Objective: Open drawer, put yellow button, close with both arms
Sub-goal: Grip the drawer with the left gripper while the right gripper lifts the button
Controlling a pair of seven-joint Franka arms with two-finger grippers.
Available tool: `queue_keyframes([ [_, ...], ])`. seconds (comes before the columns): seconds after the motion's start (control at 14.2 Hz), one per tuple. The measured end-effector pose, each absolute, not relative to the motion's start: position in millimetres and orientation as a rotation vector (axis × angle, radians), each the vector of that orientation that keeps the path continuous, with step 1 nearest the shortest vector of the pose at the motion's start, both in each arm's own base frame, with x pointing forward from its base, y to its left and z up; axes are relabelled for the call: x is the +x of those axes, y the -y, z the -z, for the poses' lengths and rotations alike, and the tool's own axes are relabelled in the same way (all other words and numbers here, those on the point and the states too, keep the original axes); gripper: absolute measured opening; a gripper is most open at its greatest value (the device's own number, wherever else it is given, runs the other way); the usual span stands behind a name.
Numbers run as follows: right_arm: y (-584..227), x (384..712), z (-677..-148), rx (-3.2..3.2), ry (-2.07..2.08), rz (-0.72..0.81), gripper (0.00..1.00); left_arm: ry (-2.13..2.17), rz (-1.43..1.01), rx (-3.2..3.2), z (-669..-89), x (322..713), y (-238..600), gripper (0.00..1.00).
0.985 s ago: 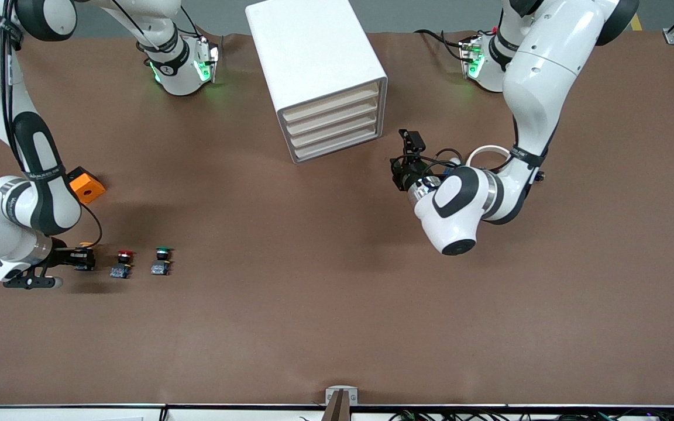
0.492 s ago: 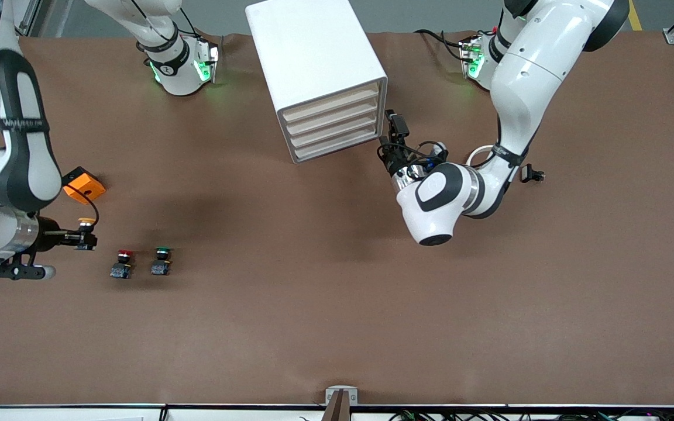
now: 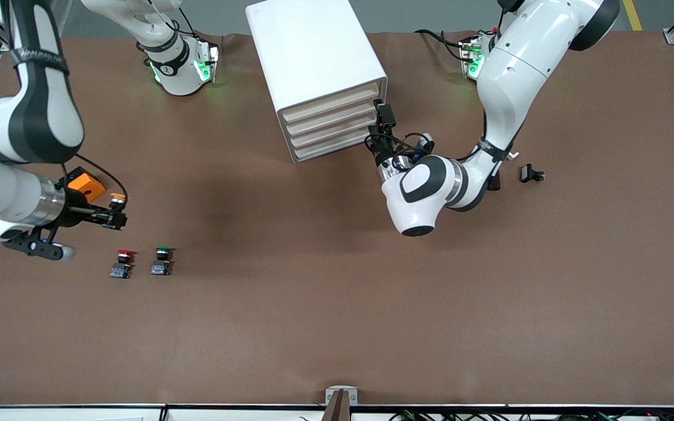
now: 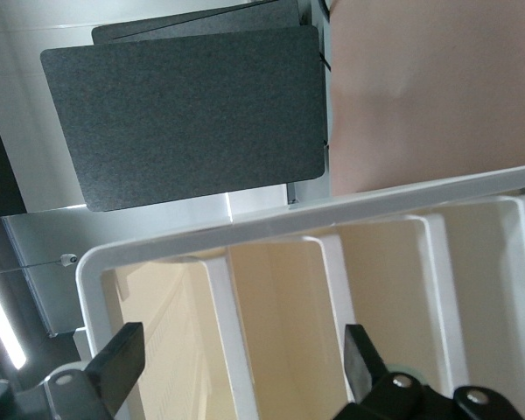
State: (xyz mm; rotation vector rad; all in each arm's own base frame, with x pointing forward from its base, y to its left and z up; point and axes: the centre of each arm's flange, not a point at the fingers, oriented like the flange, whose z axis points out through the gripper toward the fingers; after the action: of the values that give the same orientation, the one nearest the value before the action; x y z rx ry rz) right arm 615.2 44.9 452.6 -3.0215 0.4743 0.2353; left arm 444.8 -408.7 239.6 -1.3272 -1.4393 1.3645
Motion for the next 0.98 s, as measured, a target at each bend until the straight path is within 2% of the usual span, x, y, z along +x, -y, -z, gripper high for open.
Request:
queue_keyframes([
  [0.14,-76,609,-463,-2.995,-0.580,-0.228,0.41,1.424,-1.366,-1.331,-241,438,417,0.95],
  [0.21,-94,606,-465,-2.988,-0.625,-0.229,0.41,1.415,-1.365,-1.335,-242,435,420,0.86],
  [0.28,-113,604,-466,-2.984,-0.663,-0.226,0.41,1.404,-1.365,-1.338,-242,431,424,0.81],
  [0.7,-179,593,-463,-2.957,-0.786,-0.173,0.41,1.336,-1.326,-1.356,-239,398,449,0.80],
  [0.98,-192,590,-464,-2.943,-0.825,-0.158,0.41,1.325,-1.315,-1.360,-238,391,454,0.73],
])
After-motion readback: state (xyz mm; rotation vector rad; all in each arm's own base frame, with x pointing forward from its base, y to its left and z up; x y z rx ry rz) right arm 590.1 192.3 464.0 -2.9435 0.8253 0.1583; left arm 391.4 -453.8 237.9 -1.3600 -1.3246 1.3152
